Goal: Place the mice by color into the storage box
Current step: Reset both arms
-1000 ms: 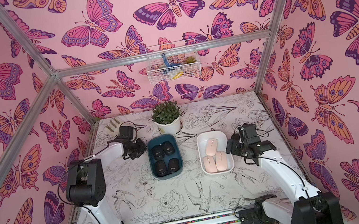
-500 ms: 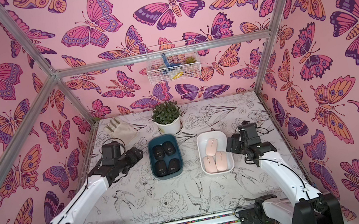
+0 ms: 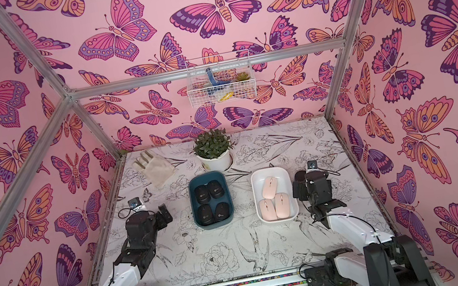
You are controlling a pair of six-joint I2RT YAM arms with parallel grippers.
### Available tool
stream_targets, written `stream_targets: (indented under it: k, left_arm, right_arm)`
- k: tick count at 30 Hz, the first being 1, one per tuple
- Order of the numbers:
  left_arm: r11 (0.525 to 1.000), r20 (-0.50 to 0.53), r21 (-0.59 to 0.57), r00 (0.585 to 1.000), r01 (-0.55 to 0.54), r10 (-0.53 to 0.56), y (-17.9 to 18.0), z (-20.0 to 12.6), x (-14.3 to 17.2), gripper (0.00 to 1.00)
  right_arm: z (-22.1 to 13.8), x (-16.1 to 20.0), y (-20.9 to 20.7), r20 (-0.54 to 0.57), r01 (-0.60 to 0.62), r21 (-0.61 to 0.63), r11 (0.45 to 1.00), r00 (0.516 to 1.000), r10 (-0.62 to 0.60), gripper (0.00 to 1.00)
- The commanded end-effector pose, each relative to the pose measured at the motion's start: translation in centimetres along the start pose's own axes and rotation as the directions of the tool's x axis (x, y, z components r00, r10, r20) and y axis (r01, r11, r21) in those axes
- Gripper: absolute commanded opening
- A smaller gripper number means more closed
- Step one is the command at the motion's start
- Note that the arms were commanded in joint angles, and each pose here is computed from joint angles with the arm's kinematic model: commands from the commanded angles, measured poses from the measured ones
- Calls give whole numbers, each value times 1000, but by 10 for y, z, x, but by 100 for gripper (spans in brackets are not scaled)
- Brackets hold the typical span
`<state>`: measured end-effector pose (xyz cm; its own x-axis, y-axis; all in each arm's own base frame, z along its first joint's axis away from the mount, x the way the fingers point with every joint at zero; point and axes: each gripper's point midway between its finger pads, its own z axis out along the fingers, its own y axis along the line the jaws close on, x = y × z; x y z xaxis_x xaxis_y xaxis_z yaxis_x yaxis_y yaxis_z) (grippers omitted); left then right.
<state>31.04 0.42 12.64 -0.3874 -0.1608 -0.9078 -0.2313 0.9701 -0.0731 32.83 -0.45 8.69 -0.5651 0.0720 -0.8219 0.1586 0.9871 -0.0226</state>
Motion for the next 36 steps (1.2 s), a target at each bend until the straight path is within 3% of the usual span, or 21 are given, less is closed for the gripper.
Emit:
stream_targets:
  k: [1,3,8,11,15,18,19,20,21,23,25,27,29,36]
  left_arm:
    - [991,162,-41,978,-129,134,2,5,-26,100]
    - [986,123,-76,979,-151,160,7,14,-12,100]
    - [977,229,-49,950,-206,212,-7,31,-22,99]
    - [971,181,-33,954,-238,240,-13,59,-9,100]
    - [981,132,57,975,-187,178,-7,65,2,100]
    - [985,176,71,974,-158,144,-3,74,2,99]
    - [982,88,101,985,-160,152,-7,77,8,99]
    - [979,66,112,985,-169,162,-8,81,12,99]
    - [979,114,104,980,-177,165,-9,86,5,99]
    - [991,43,52,992,-121,119,2,90,1,99]
    - [993,108,50,989,-110,104,5,90,-3,99]
    - [994,49,50,994,-101,99,6,90,2,99]
    - [993,101,46,990,-106,101,7,90,-2,99]
    - [996,75,26,993,-91,89,11,89,-1,99]
  right_arm:
    - [3,-34,6,150,31,-21,999,988,-27,99]
    - [2,-44,10,228,45,-41,998,973,-35,99]
    - [5,-54,12,319,74,-31,997,946,-60,99]
    - [12,-52,21,332,106,-70,992,940,-77,99]
    - [28,-43,17,340,88,-43,995,938,-69,99]
    - [37,-44,11,319,59,-9,998,946,-53,99]
    - [40,-43,10,299,56,-6,998,953,-52,99]
    - [42,-43,7,281,45,-5,999,959,-42,99]
    - [46,-43,4,249,28,-2,1000,968,-27,99]
    - [51,-44,-2,227,-9,-28,1000,974,15,99]
    - [51,-43,-2,227,-12,-32,999,974,19,99]
    - [50,-44,-3,229,-12,-30,999,973,18,99]
    - [50,-43,-3,230,-12,-30,999,973,18,99]
    - [50,-43,-3,229,-10,-30,999,973,17,99]
